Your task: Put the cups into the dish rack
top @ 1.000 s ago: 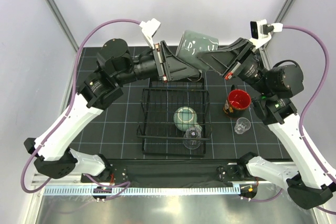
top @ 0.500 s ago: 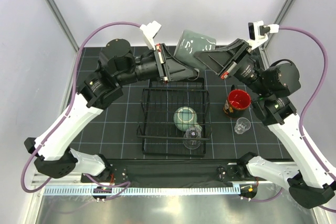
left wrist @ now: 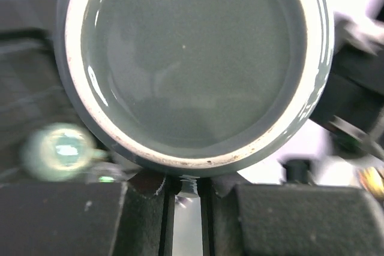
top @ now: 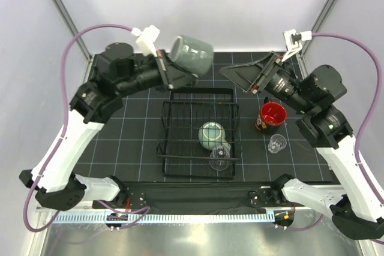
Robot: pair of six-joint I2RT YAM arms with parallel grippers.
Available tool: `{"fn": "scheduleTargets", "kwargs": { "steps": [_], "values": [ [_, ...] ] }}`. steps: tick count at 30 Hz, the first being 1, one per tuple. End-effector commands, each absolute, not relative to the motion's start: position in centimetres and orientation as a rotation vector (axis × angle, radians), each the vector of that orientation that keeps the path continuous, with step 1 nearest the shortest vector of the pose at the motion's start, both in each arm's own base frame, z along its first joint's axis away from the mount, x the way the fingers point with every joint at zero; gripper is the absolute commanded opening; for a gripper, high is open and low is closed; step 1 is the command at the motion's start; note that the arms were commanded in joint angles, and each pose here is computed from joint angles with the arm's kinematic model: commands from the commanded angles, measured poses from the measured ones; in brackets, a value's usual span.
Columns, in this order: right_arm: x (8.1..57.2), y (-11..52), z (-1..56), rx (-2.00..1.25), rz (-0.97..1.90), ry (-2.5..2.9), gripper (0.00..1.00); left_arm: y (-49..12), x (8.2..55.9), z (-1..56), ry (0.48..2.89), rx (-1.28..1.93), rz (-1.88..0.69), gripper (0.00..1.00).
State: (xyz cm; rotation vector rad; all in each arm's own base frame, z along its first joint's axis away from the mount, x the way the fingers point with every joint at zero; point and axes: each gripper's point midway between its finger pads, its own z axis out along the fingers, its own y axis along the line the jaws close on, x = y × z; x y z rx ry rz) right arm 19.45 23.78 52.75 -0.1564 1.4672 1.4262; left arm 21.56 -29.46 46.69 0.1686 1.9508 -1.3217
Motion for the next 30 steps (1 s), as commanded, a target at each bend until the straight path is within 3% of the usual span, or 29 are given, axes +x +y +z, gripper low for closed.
{"fn": "scheduleTargets", "kwargs": {
  "steps": [1, 11, 16, 21, 30],
  "values": [
    [18.8, 20.7, 52.4, -0.112, 1.235, 1.525, 0.67, -24.6, 22.1, 49.8, 1.801, 0.183, -1.188, 0.00],
    [16.9, 15.5, 49.4, -0.067, 0.953, 1.671, 0.69, -12.3, 31.3, 40.5, 1.897, -0.047, -0.410, 0.00],
    [16.1, 14.0, 48.1, -0.027, 0.903, 1.723, 0.70, -8.9, 34.7, 34.1, 1.985, -0.085, -0.238, 0.00],
    [14.2, 12.7, 47.7, -0.024, 0.893, 1.760, 0.70, -8.8, 37.7, 29.1, 2.038, -0.007, -0.258, 0.00],
    [12.8, 11.2, 46.5, -0.024, 0.831, 1.832, 0.70, -16.1, 38.7, 26.0, 1.933, 0.566, -0.583, 0.00]
  ]
}}
